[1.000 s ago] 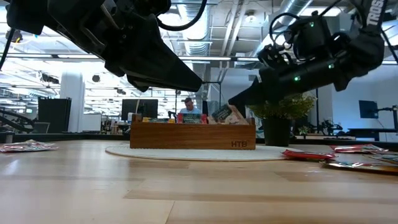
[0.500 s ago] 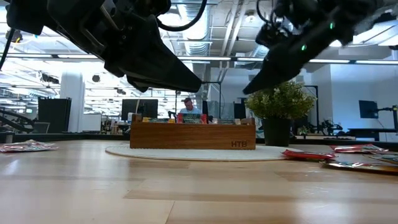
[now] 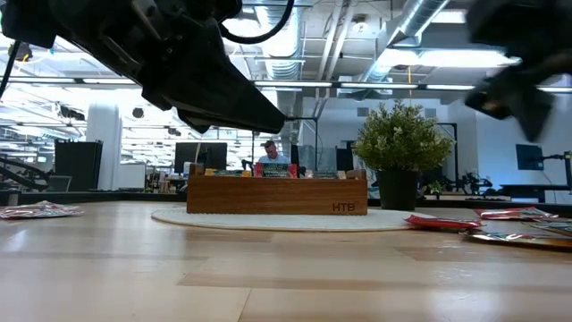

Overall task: Pick & Place Tea
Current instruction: Put the brown tea bag into the right section of the wooden organizer

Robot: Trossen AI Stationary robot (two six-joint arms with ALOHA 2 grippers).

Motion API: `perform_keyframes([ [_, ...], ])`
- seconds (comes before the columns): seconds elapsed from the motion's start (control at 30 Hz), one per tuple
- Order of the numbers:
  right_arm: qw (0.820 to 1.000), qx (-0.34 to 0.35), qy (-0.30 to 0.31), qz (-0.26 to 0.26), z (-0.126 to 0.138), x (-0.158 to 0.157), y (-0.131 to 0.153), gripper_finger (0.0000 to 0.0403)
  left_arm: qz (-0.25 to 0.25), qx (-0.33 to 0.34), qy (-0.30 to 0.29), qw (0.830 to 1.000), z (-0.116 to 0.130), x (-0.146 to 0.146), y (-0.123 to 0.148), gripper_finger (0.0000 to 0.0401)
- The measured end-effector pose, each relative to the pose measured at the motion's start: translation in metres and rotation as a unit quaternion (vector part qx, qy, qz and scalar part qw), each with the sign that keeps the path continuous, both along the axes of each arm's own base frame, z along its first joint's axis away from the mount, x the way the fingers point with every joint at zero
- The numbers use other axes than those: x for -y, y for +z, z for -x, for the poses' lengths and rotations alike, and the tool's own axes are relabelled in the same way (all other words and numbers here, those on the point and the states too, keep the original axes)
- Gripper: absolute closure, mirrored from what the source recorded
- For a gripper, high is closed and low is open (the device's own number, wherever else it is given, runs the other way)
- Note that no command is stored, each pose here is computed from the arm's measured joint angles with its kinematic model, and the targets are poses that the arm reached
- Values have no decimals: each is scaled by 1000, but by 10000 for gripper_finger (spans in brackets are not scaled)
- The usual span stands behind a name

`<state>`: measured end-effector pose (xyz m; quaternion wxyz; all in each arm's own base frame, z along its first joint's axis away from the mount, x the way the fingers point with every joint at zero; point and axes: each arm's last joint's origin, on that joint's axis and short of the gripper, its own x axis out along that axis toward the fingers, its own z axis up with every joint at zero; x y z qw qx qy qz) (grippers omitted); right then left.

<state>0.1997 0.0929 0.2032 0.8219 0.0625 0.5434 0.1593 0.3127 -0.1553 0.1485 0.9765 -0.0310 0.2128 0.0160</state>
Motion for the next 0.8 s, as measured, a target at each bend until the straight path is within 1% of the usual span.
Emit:
perform_keyframes([
  [0.13,999,-41,-31,19,17,-8,-22,219,0,0,-3,1000,1,2,0,360],
  [0.27,995,-74,-59,28,27,-2,-39,208,-3,0,-5,1000,1,2,0,360],
  [0.33,994,-77,-66,34,30,1,-44,198,-5,0,-5,1000,1,2,0,360],
  [0.47,994,-60,-81,38,32,9,-50,177,-8,-6,-5,1000,1,2,-1,360],
  [0.57,994,4,-95,49,27,14,-50,165,-15,-12,-1,1000,2,1,-2,360],
  [0.63,994,35,-97,46,23,17,-53,162,-22,-15,7,1000,3,0,-3,360],
  [0.7,994,42,-95,46,20,20,-54,161,-25,-16,11,999,3,0,-4,360],
  [0.8,996,27,-79,34,21,23,-55,164,-25,-16,12,999,3,0,-4,360],
])
